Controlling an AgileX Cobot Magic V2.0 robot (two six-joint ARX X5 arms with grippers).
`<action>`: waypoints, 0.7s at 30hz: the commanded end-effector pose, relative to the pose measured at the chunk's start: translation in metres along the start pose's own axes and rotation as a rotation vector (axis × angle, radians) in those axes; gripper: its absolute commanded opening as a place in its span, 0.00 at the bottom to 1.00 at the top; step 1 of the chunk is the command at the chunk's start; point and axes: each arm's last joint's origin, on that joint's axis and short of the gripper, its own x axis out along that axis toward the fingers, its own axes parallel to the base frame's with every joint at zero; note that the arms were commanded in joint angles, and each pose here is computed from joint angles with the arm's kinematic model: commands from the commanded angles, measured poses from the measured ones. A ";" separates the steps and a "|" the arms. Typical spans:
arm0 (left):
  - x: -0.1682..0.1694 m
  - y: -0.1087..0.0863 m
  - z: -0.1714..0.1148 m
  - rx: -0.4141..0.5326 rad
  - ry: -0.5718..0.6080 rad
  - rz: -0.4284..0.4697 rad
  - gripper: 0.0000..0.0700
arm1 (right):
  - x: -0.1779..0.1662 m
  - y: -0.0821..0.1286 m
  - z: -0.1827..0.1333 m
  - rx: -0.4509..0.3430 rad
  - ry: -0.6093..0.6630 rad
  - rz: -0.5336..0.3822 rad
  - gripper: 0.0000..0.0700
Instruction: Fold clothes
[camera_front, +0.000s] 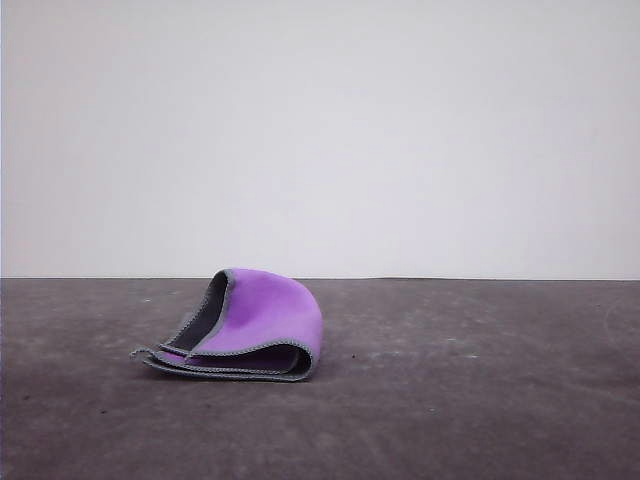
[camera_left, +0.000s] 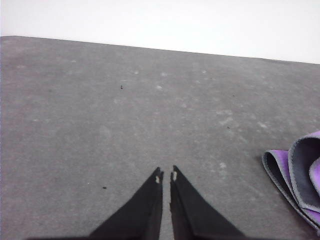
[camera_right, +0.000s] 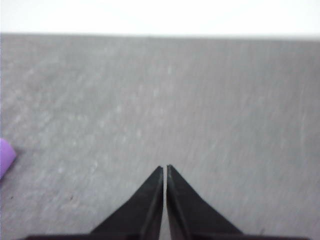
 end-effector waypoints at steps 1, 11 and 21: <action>0.002 0.001 -0.007 -0.006 0.023 0.000 0.02 | -0.006 0.000 -0.008 -0.120 -0.035 -0.002 0.01; 0.002 0.001 -0.007 -0.006 0.023 -0.001 0.02 | -0.005 -0.005 -0.073 -0.145 -0.058 0.016 0.01; 0.002 0.001 -0.007 -0.006 0.024 -0.001 0.02 | 0.005 -0.007 -0.095 -0.125 -0.089 0.026 0.01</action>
